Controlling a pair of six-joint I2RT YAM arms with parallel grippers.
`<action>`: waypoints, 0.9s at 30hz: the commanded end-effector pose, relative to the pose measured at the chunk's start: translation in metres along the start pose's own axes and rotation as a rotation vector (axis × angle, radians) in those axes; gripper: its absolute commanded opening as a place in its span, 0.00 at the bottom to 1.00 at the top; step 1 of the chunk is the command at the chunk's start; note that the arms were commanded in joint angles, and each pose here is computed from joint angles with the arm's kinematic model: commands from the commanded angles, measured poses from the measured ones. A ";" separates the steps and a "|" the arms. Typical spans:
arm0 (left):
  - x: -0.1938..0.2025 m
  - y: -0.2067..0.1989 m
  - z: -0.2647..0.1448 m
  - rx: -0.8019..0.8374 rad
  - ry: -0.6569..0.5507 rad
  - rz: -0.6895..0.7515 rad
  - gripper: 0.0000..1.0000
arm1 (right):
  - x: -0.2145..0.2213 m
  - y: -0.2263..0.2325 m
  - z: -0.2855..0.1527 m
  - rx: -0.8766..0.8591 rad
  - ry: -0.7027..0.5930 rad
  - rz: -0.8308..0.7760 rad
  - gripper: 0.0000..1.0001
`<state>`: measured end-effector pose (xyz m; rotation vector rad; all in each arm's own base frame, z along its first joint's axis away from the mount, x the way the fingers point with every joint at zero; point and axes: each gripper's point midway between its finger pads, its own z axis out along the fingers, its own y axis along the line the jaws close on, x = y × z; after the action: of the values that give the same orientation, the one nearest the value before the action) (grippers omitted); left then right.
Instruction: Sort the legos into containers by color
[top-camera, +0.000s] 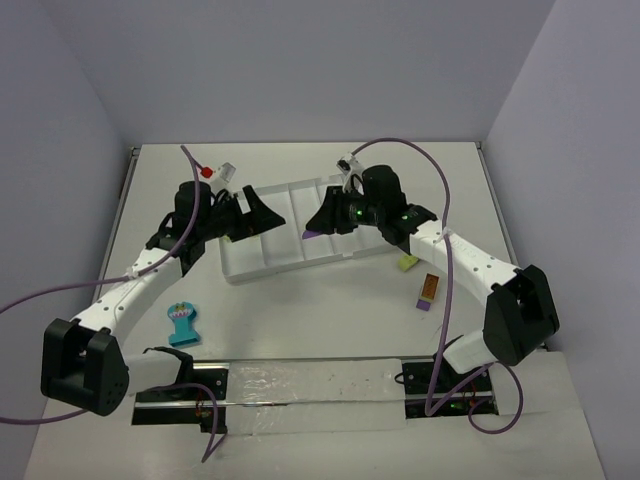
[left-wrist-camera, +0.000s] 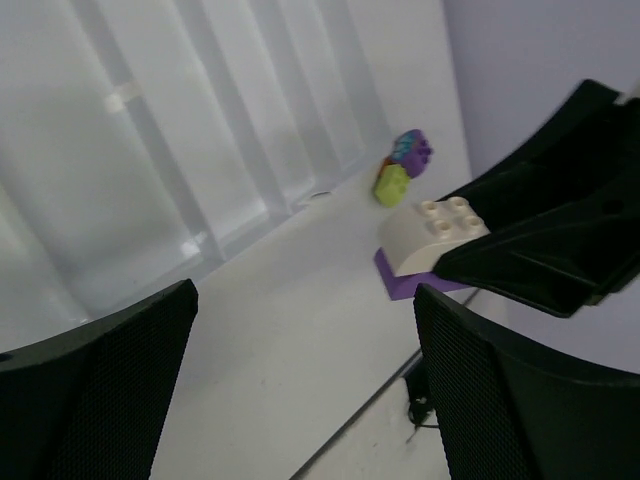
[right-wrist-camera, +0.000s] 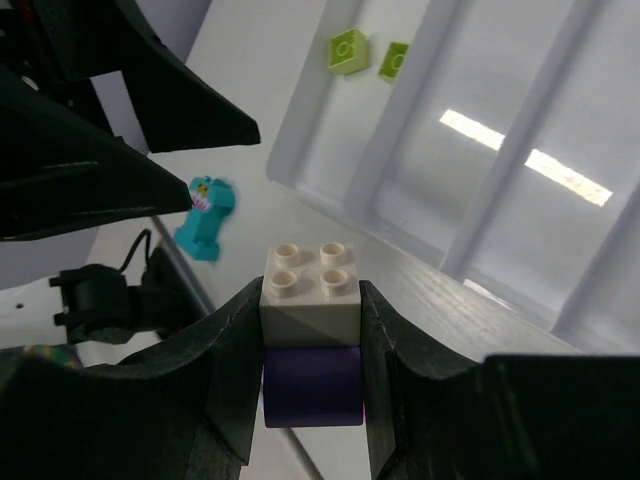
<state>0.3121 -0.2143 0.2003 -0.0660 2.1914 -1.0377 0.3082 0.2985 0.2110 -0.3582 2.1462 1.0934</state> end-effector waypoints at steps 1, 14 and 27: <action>-0.006 -0.049 -0.018 0.293 -0.067 0.028 0.95 | -0.026 0.041 -0.010 -0.159 -0.026 0.025 0.00; 0.014 -0.089 -0.049 0.641 -0.054 0.035 0.92 | -0.039 0.068 -0.018 -0.293 -0.048 0.073 0.00; 0.018 -0.098 -0.054 0.775 -0.047 -0.016 0.80 | -0.046 0.087 -0.023 -0.402 -0.075 0.119 0.00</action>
<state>0.2507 -0.2511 0.2544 0.1521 1.7604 -1.7332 0.2870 0.3277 0.2764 -0.3415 2.0017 1.5180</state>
